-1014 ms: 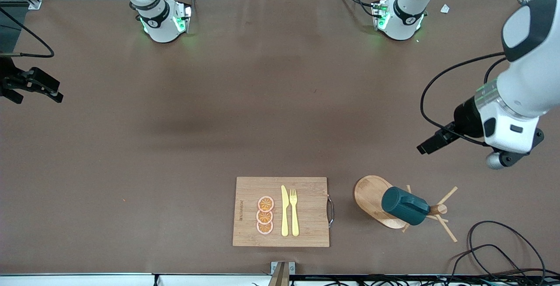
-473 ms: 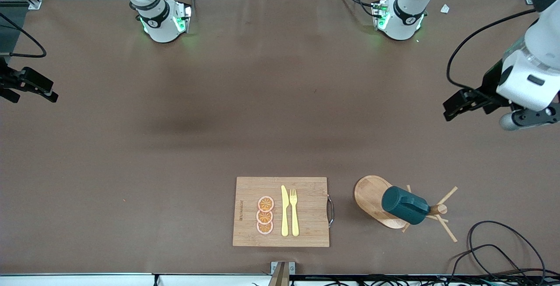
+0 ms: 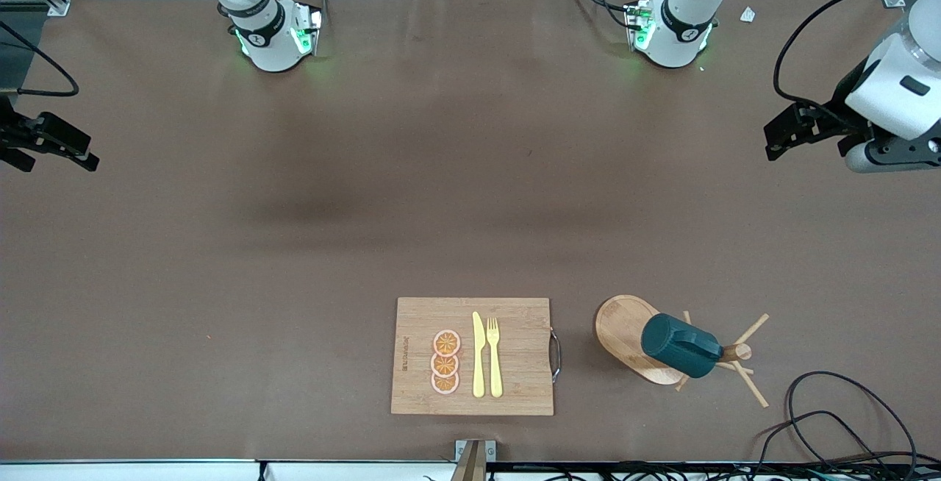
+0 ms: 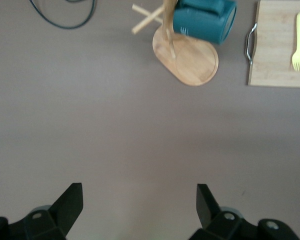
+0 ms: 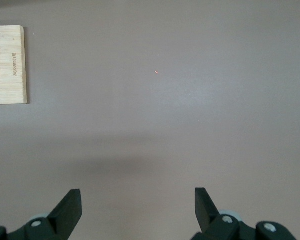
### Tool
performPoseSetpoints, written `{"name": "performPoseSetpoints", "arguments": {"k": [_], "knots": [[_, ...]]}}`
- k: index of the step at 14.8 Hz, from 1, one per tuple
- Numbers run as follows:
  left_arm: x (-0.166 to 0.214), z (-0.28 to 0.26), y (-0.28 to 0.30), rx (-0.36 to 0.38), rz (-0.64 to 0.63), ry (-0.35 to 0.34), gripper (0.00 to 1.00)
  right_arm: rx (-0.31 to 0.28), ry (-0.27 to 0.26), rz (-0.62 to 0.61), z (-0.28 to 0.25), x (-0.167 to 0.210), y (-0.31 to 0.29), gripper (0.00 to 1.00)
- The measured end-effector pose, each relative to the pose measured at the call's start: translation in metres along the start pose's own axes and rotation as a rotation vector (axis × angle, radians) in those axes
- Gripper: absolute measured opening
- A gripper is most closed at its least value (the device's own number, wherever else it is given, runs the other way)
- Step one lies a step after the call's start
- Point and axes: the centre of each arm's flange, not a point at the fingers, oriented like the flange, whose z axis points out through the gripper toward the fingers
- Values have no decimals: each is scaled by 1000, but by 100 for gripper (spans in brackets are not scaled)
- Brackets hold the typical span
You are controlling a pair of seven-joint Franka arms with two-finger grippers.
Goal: Pass cup and hang on rack
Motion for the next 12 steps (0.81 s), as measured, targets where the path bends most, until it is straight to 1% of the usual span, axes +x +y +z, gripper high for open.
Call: {"name": "performPoseSetpoints", "arguments": {"k": [5, 12], "knots": [[-24, -2, -16, 4, -13, -12, 100, 0, 0, 0, 0, 0, 0, 100], [-28, 4, -9, 7, 1, -24, 100, 0, 0, 0, 0, 0, 0, 100]]}}
